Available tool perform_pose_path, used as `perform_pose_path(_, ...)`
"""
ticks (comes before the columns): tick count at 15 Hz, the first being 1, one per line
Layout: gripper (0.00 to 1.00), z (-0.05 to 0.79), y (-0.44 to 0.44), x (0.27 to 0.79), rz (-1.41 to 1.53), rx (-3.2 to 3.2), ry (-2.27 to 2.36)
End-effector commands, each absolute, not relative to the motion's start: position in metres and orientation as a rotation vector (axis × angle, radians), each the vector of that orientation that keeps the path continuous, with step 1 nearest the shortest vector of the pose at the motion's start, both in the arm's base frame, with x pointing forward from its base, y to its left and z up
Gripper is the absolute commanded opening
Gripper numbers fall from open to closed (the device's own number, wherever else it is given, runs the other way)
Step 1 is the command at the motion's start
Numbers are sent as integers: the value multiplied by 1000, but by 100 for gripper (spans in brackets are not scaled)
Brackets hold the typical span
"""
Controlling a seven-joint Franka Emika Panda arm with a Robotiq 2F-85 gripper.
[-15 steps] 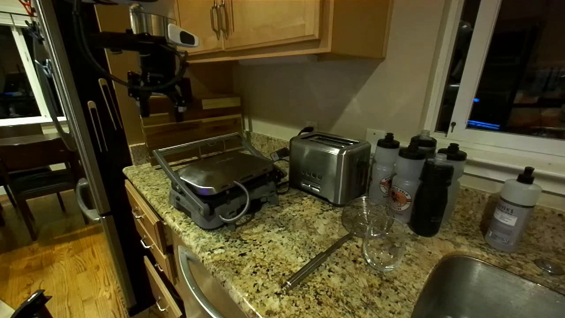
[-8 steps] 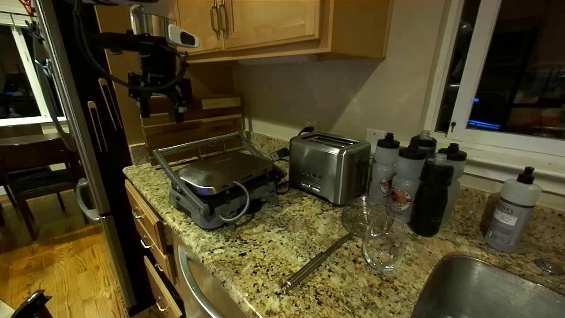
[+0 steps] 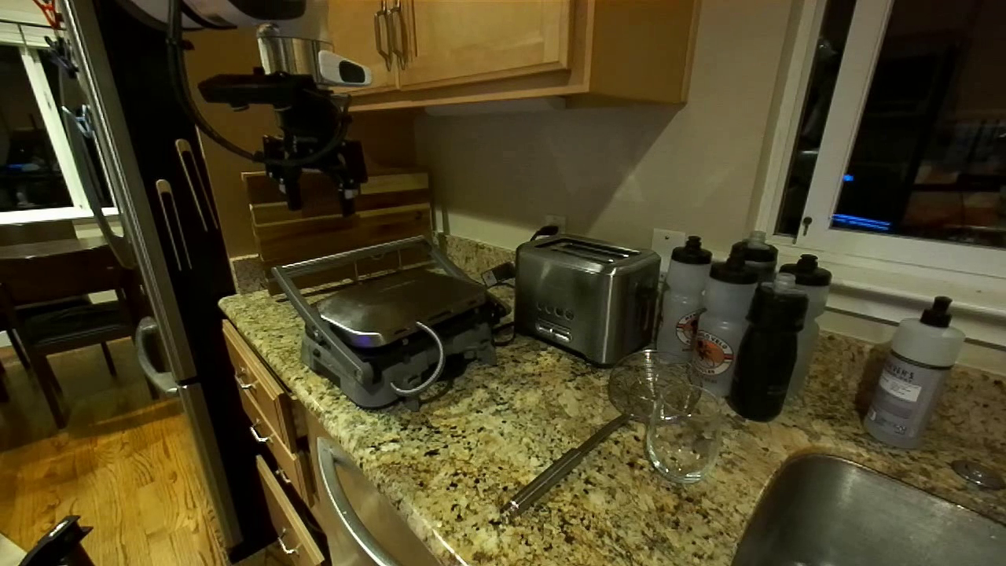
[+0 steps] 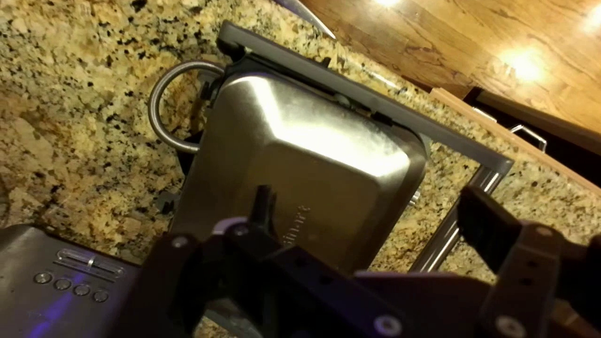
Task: Open the top of the grill
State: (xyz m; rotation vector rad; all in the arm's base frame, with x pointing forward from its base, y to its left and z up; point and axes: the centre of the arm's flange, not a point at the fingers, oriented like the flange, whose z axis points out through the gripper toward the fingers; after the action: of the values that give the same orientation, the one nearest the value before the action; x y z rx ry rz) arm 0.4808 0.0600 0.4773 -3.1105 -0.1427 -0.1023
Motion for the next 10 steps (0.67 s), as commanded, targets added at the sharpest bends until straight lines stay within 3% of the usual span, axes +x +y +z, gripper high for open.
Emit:
perform_pose_path(1, 100, 474, 72, 517, -141, -3146, -32)
perform_pose_path(8, 100, 451, 109, 564, -117, -3156, 279)
perform_pose_path(10, 100, 448, 102, 554, -90, -3146, 215)
